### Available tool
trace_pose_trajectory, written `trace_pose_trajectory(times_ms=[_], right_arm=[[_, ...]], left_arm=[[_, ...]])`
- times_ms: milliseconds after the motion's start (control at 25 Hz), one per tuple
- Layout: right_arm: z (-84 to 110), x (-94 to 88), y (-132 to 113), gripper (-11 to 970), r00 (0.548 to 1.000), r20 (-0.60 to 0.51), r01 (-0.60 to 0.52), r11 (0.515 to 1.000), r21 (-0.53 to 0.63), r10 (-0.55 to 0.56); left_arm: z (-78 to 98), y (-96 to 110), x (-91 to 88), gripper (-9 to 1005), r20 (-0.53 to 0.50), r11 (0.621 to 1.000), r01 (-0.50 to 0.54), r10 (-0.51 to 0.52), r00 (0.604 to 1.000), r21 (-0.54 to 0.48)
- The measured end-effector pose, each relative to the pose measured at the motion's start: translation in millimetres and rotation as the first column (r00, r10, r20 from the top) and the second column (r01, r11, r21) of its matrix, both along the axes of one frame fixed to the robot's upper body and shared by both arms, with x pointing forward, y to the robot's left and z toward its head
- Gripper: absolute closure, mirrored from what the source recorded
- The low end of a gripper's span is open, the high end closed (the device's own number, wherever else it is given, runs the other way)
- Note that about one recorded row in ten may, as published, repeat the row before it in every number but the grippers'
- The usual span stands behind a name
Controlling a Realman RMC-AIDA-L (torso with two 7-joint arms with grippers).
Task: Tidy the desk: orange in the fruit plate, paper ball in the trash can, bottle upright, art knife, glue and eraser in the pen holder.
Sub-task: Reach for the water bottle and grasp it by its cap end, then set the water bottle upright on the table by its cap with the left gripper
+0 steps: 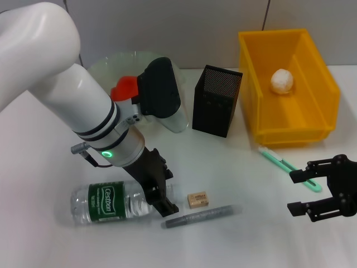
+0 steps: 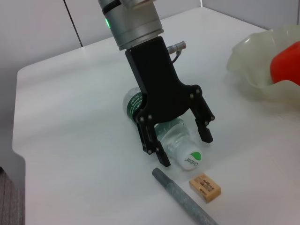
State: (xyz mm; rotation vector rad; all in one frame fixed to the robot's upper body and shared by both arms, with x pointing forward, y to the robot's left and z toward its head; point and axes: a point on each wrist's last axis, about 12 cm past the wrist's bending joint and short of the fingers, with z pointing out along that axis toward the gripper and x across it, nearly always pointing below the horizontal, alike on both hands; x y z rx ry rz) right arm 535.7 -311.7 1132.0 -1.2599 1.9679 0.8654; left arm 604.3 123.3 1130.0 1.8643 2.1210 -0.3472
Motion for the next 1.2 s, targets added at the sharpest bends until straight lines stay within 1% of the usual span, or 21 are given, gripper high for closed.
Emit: trace_pose_trajectory(times_ms=[280,600,800,840,960,1200], right_arm=[[-0.5,-0.6,-0.5,196,1.000,-0.003,0.003,1.000,0.000,-0.003],[-0.1,-0.8,-2.6,197,1.000,-0.002,0.013,1.000,0.003,-0.013],[-0.4,-1.2,-2.9,197,1.000,-0.003,0.014,1.000,0.004,-0.014],[-0.5,-1.3,-3.0,197,1.000,-0.004,0.015,1.000,0.003,-0.015],[-0.6,-1.6,-3.5,196,1.000,-0.004,0.017,1.000,0.004,-0.017],[0.0,-1.4,-5.2,196,1.000,-0.001,0.027,1.000,0.009,-0.027]], left_arm=[[-2.3,0.3,-0.3,228,-0.008,1.000,-0.001,0.001,1.000,0.015],[-3.7,-1.3,-1.8,447,-0.010,1.000,0.005,-0.004,1.000,0.027],[1.1,-2.2,-2.2,538,-0.010,1.000,0.005,-0.005,1.000,0.011],[3.9,-2.0,-2.3,556,-0.010,1.000,0.004,-0.004,1.000,0.003],[14.4,2.4,-1.7,556,-0.015,1.000,-0.007,0.007,1.000,-0.028],[39.4,26.5,3.3,556,-0.036,0.990,-0.052,0.048,0.998,-0.133]])
